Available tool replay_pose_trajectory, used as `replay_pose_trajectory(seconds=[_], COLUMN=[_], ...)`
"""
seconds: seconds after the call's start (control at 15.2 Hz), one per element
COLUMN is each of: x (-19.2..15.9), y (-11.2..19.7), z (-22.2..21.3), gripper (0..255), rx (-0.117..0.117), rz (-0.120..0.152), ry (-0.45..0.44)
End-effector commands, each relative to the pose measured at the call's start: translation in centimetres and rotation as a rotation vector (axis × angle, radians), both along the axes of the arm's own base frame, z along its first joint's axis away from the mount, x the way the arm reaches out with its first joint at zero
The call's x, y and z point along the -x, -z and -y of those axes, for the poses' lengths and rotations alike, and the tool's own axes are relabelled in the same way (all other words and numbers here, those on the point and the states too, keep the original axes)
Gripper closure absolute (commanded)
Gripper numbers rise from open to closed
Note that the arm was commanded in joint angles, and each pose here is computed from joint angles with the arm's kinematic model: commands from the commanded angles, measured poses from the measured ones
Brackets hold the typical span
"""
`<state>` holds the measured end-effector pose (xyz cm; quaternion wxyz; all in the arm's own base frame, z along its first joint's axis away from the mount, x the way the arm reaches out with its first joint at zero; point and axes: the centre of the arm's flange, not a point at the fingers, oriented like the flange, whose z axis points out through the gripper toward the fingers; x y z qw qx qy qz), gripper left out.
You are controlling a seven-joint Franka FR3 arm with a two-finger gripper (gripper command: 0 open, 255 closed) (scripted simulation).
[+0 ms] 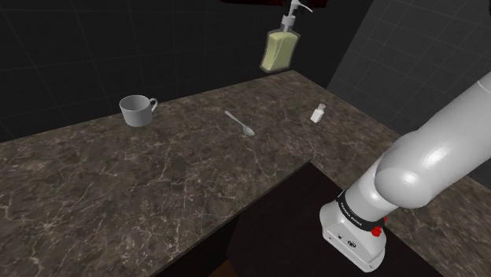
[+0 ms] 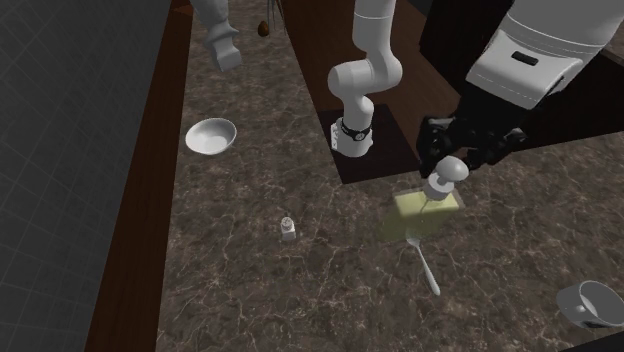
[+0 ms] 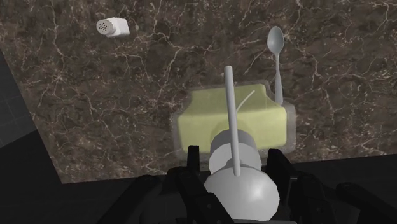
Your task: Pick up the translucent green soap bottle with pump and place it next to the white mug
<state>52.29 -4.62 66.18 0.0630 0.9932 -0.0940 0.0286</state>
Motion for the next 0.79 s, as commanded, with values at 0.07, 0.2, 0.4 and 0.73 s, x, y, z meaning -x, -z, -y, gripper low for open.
replay_pose_trajectory(seconds=[0.07,0.2,0.4,0.73], x=[0.0,0.1,0.2,0.3], y=[0.6,1.1,1.9,3.3], z=[-3.9,-6.5,-10.4,-16.8], gripper=[255,255,255,255], rx=[0.000,0.000,0.000,0.000], rz=[0.001,0.001,0.001,0.001], ry=[0.001,0.001,0.001,0.001])
